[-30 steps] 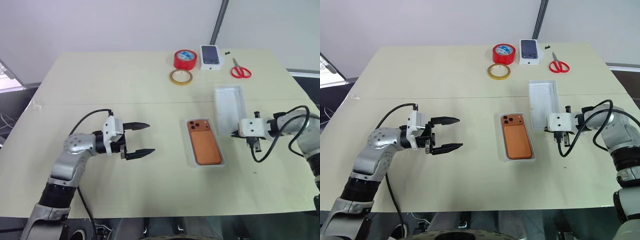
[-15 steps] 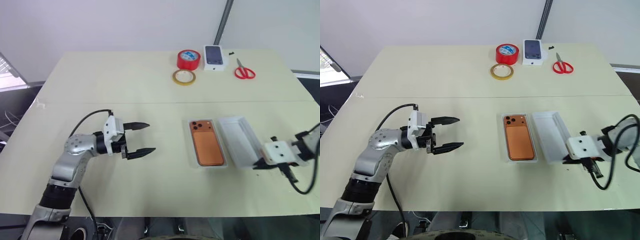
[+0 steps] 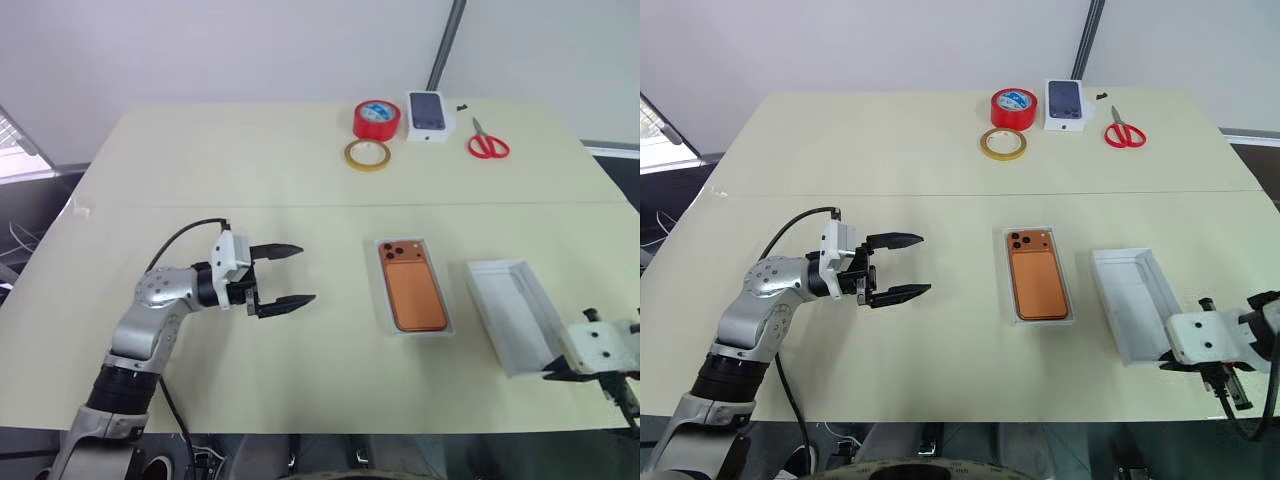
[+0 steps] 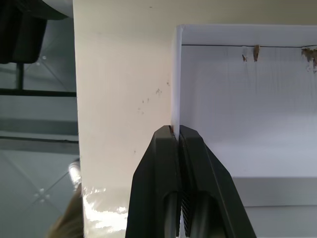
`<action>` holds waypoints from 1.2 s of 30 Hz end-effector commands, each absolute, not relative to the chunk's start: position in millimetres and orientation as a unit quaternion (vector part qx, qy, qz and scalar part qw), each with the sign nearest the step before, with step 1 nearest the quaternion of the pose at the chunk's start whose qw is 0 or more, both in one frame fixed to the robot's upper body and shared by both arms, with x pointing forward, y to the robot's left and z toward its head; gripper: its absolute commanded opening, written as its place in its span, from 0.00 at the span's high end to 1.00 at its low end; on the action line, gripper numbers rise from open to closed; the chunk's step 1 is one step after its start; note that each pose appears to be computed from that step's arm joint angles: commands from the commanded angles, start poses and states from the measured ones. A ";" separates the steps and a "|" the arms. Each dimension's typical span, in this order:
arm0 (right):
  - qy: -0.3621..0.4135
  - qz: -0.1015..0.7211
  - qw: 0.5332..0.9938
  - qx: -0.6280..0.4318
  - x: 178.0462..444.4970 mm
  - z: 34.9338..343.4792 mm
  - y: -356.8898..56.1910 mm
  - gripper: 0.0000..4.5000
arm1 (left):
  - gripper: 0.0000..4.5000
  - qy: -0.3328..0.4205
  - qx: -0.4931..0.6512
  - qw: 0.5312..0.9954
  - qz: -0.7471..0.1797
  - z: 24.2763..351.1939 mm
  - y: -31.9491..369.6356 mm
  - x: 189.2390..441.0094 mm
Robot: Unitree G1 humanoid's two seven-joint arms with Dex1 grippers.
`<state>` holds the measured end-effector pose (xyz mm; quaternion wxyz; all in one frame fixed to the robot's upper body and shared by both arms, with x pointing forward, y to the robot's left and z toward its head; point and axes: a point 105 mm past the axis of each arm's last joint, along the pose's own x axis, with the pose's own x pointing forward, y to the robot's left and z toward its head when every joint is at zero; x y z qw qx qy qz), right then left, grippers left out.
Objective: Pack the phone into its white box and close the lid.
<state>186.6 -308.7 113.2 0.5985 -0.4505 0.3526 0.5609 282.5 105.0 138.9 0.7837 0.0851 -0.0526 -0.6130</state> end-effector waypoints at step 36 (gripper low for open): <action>0.435 0.165 0.881 -0.088 219.4 134.6 -267.6 0.23 | 0.00 -0.073 0.157 0.725 -0.667 141.0 110.1 281.2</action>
